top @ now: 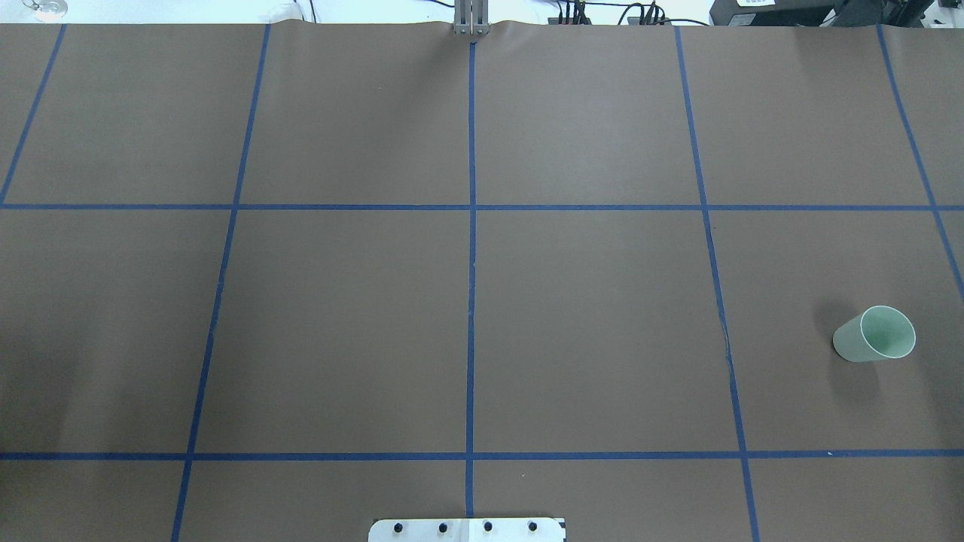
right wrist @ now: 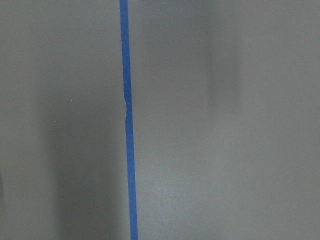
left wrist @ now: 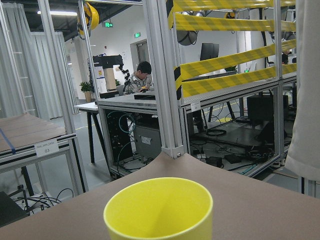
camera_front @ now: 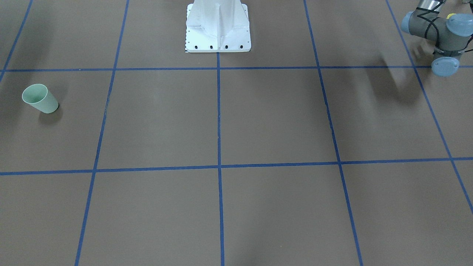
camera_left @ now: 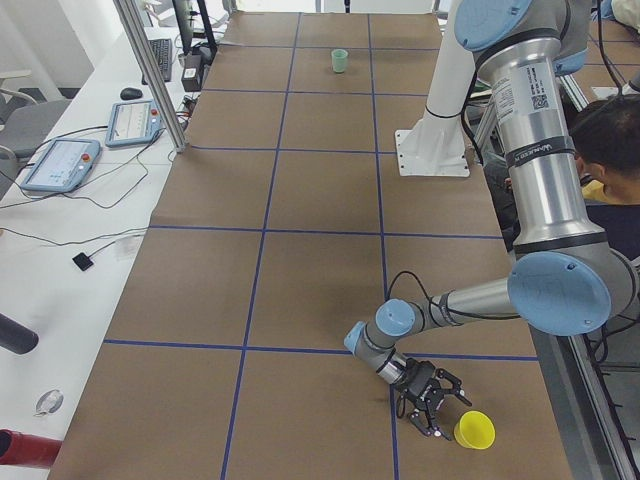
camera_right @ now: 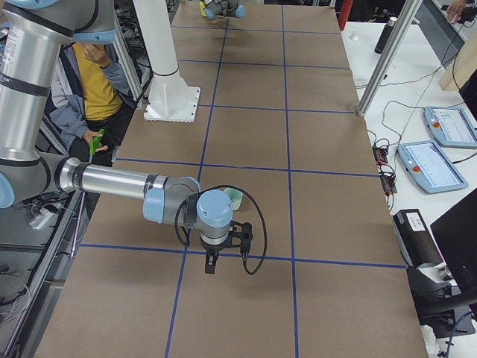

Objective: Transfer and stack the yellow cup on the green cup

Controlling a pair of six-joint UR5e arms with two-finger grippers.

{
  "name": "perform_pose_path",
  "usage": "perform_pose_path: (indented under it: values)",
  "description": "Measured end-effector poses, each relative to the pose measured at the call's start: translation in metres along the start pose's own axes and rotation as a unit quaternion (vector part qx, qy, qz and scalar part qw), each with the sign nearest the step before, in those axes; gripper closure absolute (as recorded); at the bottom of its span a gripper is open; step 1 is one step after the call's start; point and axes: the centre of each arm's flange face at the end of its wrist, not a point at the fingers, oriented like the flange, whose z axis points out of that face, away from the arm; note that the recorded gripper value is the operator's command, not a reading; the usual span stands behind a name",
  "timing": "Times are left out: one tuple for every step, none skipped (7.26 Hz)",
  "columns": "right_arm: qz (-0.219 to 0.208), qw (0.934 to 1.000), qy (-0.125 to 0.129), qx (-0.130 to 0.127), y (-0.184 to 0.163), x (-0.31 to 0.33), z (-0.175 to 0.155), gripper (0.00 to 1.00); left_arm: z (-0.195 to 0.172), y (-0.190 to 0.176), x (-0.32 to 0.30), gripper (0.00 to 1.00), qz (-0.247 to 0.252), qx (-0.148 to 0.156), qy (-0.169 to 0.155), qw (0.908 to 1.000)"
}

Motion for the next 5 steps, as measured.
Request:
perform_pose_path:
  values:
    - [0.000, 1.0000, 0.000, 0.000, 0.000, 0.000, 0.000, 0.00, 0.005, 0.002, 0.000, 0.00, -0.004, 0.004, -0.007, 1.0000]
    - [0.000, 1.0000, 0.000, 0.000, 0.000, 0.000, 0.000, 0.00, 0.011, 0.003, 0.001, 0.00, -0.007, 0.009, -0.012, 0.9999]
    - [0.000, 1.0000, 0.000, 0.000, 0.000, 0.000, 0.000, 0.00, 0.015, 0.003, 0.003, 0.00, -0.009, 0.012, -0.015, 0.9998]
    - [0.000, 1.0000, 0.000, 0.000, 0.000, 0.000, 0.000, 0.00, 0.019, 0.003, 0.005, 0.00, -0.010, 0.014, -0.016, 0.9997]
    - [0.000, 1.0000, 0.000, 0.000, 0.000, 0.000, 0.000, 0.00, 0.025, 0.003, 0.009, 0.00, -0.012, 0.018, -0.018, 0.9996]
